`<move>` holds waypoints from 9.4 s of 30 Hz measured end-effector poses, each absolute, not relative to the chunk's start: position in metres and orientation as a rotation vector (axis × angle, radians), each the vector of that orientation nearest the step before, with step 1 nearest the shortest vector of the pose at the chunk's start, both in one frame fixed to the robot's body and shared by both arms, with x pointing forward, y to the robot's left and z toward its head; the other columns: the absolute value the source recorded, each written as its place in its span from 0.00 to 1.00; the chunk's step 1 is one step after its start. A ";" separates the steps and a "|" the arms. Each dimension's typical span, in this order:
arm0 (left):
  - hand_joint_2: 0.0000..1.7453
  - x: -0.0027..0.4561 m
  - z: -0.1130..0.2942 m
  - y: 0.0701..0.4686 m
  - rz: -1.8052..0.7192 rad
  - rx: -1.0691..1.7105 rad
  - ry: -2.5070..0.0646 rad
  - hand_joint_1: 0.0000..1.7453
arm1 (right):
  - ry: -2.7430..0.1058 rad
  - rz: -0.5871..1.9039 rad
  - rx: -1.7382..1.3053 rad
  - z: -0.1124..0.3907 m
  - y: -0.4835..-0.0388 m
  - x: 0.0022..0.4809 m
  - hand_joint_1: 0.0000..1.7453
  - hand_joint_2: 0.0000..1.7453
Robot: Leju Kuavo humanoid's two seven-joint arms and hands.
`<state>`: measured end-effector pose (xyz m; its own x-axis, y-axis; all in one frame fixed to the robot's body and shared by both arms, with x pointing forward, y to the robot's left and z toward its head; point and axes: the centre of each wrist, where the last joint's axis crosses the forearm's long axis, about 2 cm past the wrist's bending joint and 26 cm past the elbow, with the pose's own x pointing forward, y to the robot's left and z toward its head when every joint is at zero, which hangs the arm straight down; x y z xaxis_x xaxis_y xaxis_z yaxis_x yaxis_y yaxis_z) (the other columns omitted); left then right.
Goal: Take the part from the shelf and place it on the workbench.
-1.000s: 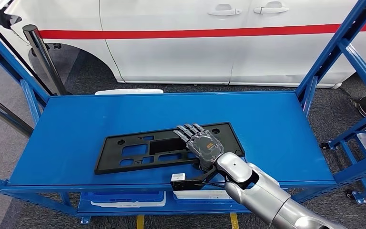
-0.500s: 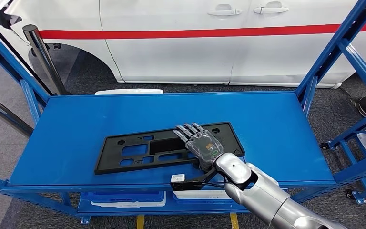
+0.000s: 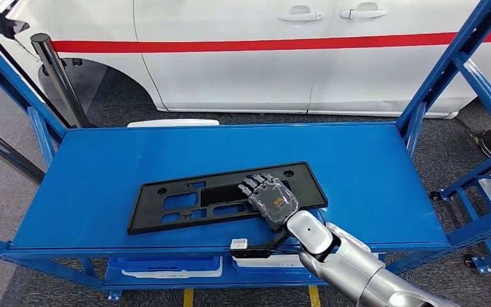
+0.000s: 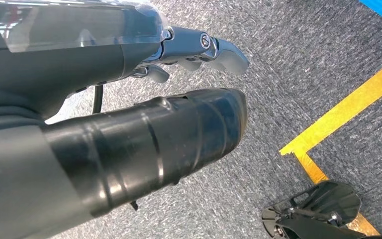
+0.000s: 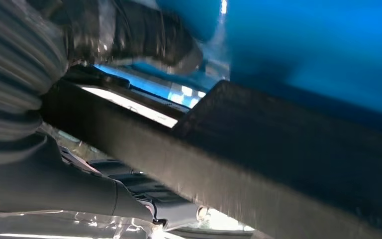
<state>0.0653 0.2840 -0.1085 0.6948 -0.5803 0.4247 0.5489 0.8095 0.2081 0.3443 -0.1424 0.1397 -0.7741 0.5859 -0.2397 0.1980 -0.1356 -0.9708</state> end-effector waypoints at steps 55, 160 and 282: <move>0.00 0.058 -0.109 0.279 -0.647 0.071 -0.476 0.00 | -2.420 1.277 -1.174 0.157 -0.162 0.269 1.00 1.00; 1.00 0.061 -0.109 0.270 -0.714 0.098 -0.458 0.00 | -2.552 1.182 -1.010 0.186 -0.093 0.256 1.00 1.00; 1.00 0.049 -0.108 0.247 0.047 0.219 -0.473 0.00 | -2.455 0.364 -1.163 0.189 -0.210 0.181 1.00 1.00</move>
